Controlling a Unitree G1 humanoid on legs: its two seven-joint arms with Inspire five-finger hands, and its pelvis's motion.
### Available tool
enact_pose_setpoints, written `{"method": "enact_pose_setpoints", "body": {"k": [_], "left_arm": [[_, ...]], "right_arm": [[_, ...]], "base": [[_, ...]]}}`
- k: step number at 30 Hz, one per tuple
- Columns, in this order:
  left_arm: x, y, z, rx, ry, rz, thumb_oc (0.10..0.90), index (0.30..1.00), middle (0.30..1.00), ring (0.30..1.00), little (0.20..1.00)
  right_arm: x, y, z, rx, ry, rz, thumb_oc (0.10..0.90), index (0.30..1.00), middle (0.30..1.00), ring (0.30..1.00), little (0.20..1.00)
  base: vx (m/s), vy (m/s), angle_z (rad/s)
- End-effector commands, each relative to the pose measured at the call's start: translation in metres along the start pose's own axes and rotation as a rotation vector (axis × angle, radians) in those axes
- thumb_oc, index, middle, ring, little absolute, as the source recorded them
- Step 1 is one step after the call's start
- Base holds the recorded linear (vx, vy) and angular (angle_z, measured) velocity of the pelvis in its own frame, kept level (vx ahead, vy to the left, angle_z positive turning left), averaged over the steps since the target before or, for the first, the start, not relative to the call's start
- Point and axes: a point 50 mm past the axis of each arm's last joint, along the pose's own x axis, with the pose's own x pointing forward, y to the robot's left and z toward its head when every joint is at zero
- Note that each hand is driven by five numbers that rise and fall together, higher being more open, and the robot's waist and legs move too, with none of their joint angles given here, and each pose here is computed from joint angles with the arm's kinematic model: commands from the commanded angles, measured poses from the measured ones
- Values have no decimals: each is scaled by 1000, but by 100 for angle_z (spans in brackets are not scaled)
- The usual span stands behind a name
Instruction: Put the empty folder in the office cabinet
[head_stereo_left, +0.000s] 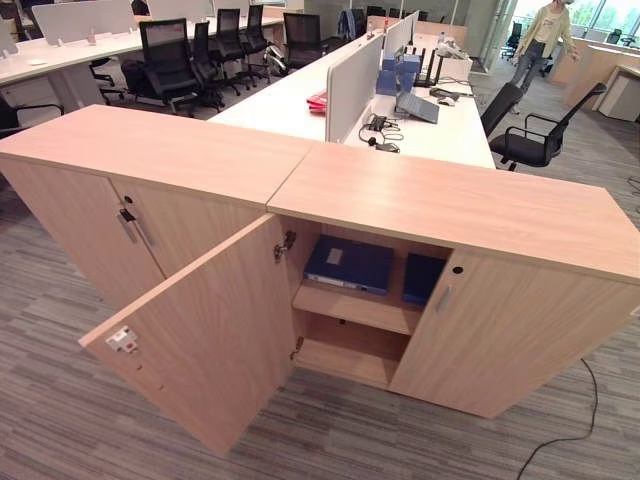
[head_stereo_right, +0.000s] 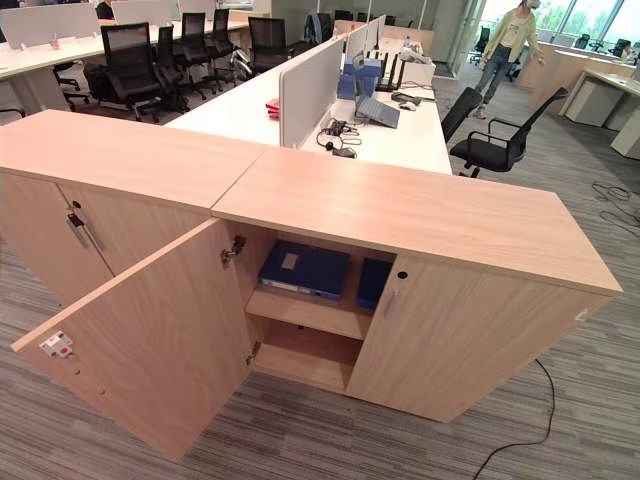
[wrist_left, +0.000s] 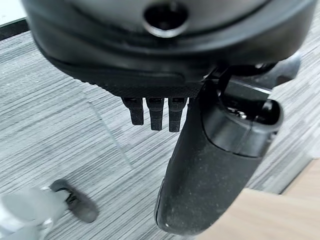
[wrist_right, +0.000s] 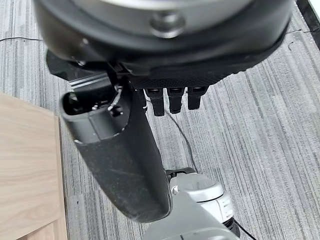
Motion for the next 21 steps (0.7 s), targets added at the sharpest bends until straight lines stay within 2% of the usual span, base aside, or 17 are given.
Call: {"method": "enact_pose_setpoints", "body": {"k": [1,6,7,9,12,13,14,17,18,19,21], "left_arm": [[-7,10,55,-50,-163,43,800,900,900,900,900],[-16,10,95,-57,-285,50,800,900,900,900,900],[-24,0,122,-8,-378,36,800,900,900,900,900],[-24,0,123,-7,-379,35,800,900,900,900,900],[-40,-31,161,67,-528,-31,800,900,900,900,900],[-52,-50,179,144,-621,-69,800,900,900,900,900],[-52,-51,179,145,-621,-69,800,900,900,900,900],[-79,-91,203,278,-811,-173,800,900,900,900,900],[-79,-91,203,278,-811,-173,800,900,900,900,900],[-91,-108,207,339,-879,-230,800,900,900,900,900],[-98,-120,208,381,-919,-270,800,900,900,900,900]], "right_arm": [[-2,-19,16,-32,-16,-61,800,900,900,900,900],[-2,-18,15,-37,-18,-60,800,900,900,900,900],[-2,-18,14,-50,-17,-62,800,900,900,900,900],[-2,-17,14,-49,-17,-61,800,900,900,900,900],[-2,-17,17,-68,-25,-65,800,900,900,900,900],[-2,-16,19,-76,-33,-62,800,900,900,900,900],[-2,-16,18,-75,-33,-62,800,900,900,900,900],[-2,-13,22,-77,-49,-54,800,900,900,900,900],[-2,-13,22,-77,-49,-54,800,900,900,900,900],[-2,-12,23,-77,-52,-49,800,900,900,900,900],[-2,-10,22,-78,-50,-42,800,900,900,900,900]], "base": [[0,0,0],[0,0,0],[0,0,0],[0,0,0],[-5,-2,-1],[0,0,0],[-20,-3,-3],[-11,-1,-4],[0,0,0],[-9,-5,6],[-8,-9,11]]}}
